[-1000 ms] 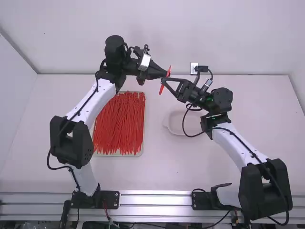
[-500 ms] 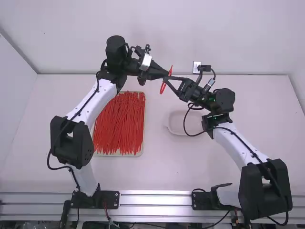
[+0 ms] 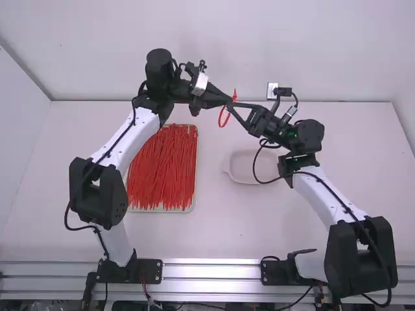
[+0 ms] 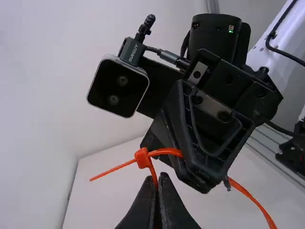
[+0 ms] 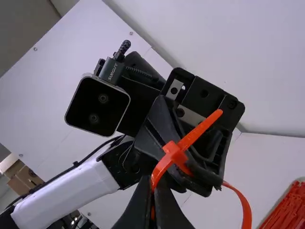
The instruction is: Fasten the cable tie
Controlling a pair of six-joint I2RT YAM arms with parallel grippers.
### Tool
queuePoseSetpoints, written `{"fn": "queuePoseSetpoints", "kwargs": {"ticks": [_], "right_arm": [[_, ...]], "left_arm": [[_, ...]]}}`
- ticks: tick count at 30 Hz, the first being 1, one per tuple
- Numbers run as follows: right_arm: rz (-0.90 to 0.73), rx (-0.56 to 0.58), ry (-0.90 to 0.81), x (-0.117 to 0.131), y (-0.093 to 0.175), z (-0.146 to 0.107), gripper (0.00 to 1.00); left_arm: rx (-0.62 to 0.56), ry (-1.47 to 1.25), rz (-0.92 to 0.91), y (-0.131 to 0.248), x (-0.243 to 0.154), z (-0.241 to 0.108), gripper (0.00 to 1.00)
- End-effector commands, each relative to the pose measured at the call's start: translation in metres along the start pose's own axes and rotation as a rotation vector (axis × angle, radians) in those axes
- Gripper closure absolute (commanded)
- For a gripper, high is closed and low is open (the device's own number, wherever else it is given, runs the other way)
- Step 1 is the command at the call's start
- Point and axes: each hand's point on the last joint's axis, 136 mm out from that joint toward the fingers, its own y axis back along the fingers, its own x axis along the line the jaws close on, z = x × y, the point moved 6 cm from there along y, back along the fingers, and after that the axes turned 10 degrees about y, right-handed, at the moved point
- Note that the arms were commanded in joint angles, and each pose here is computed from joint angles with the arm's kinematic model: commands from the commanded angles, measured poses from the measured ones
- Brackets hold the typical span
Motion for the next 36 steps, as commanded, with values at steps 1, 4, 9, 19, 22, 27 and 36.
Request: {"fn": "queuePoseSetpoints", "kwargs": {"ticks": [1, 4, 9, 19, 22, 27, 36], "right_arm": [[-0.049, -0.104, 0.045, -0.004, 0.007, 0.025, 1.00], [-0.056, -0.113, 0.046, -0.005, 0.008, 0.027, 1.00], [-0.066, -0.131, 0.058, -0.006, 0.009, 0.029, 1.00], [-0.065, -0.154, 0.081, -0.004, 0.010, 0.033, 1.00], [-0.057, -0.140, 0.082, -0.003, 0.009, 0.031, 1.00], [-0.021, -0.096, 0.077, 0.002, 0.004, 0.024, 1.00], [0.041, -0.032, 0.112, 0.015, -0.011, 0.007, 1.00]], "left_arm": [[-0.007, 0.015, -0.060, 0.002, -0.008, -0.002, 0.99], [-0.009, 0.013, -0.072, -0.003, -0.010, -0.002, 0.99], [-0.010, 0.012, -0.077, -0.005, -0.011, -0.002, 0.98], [-0.010, 0.027, -0.083, -0.008, -0.012, -0.003, 0.99], [-0.011, 0.023, -0.086, -0.009, -0.012, -0.002, 0.99], [-0.010, 0.021, -0.078, -0.006, -0.011, -0.002, 0.99], [-0.011, 0.011, -0.083, -0.008, -0.012, -0.001, 0.98]]}}
